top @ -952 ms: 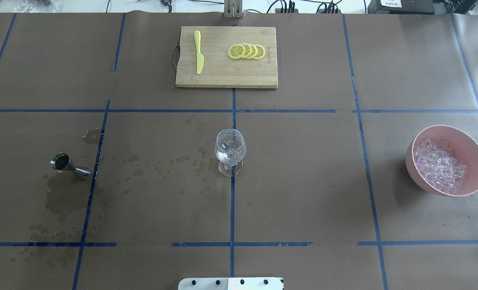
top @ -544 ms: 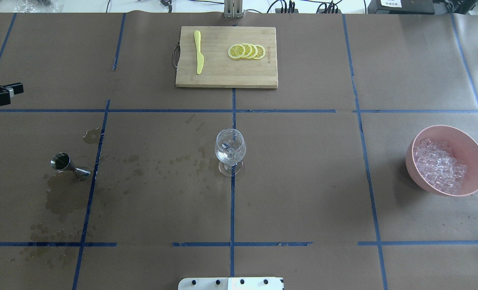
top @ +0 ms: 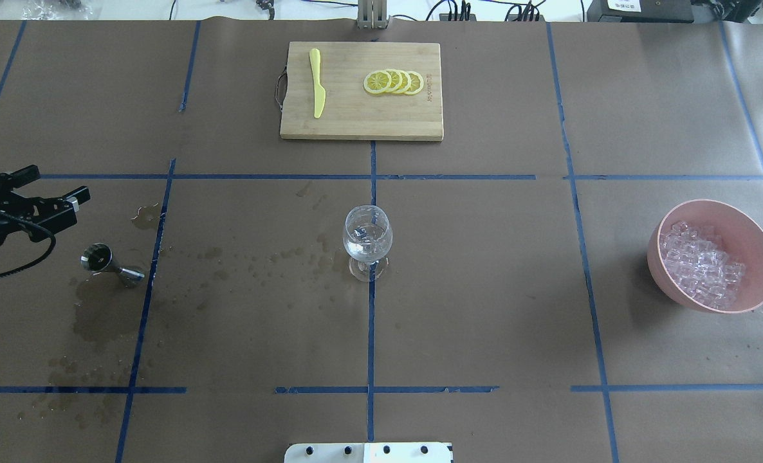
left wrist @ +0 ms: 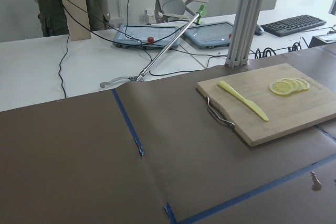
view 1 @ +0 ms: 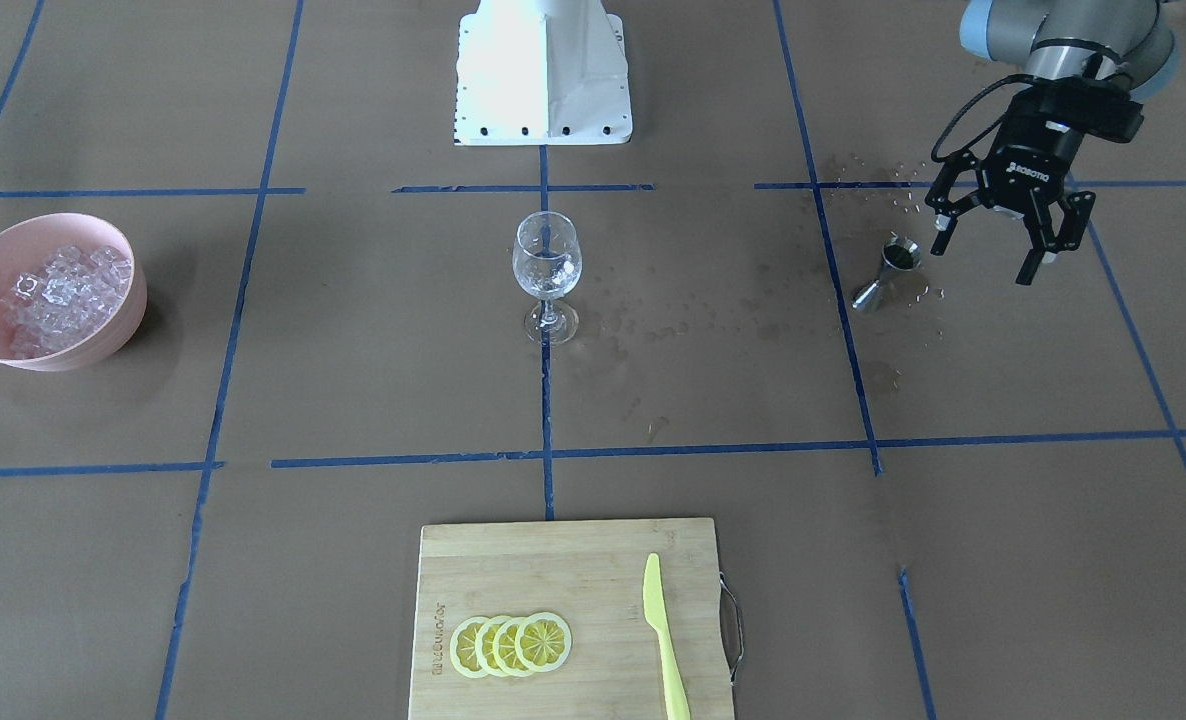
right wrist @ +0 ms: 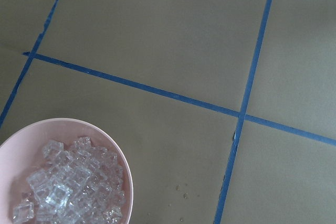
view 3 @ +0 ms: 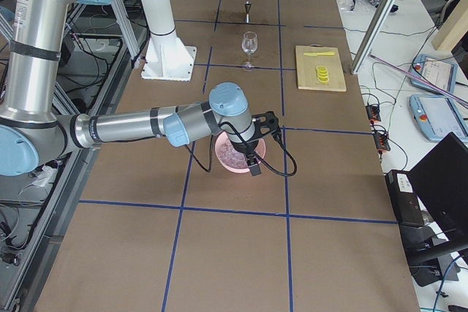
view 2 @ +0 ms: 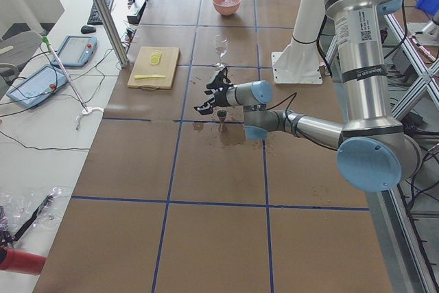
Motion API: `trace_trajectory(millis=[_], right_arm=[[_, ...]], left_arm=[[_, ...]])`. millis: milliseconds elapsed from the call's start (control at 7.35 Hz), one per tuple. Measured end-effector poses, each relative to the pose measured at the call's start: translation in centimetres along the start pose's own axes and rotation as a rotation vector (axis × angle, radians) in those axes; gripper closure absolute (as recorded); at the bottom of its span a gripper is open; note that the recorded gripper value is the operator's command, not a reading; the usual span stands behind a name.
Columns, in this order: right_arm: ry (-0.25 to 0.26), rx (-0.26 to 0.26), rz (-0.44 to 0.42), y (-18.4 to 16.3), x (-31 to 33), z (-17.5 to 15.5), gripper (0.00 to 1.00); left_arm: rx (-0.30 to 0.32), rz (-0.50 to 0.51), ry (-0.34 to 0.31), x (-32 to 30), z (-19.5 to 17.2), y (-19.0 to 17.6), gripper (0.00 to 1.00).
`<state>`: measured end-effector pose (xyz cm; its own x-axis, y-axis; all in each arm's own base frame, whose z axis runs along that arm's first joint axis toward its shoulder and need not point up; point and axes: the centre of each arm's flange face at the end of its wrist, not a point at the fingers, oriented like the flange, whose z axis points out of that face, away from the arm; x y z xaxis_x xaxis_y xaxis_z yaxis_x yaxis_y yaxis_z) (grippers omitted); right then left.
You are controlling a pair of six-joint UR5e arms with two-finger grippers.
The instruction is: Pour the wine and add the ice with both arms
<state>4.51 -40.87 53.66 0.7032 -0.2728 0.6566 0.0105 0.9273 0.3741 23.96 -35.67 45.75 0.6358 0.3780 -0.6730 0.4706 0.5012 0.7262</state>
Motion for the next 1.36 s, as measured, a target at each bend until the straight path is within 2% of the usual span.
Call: trace_trajectory(millis=[272,680,1360], right_arm=[[0.0,0.001,0.0,0.0,0.0,0.0,0.0],[0.0,0.001,0.0,0.0,0.0,-0.1,0.0],[0.0,0.002,0.001,0.0,0.0,-0.1,0.0]], left_arm=[[0.038,-0.008,-0.051,3.1,0.1,4.2,0.0],[0.064,-0.037,-0.108,5.1,0.2,10.1,0.0],[0.058,-0.034,-0.133,6.4,1.9,15.5,0.03]])
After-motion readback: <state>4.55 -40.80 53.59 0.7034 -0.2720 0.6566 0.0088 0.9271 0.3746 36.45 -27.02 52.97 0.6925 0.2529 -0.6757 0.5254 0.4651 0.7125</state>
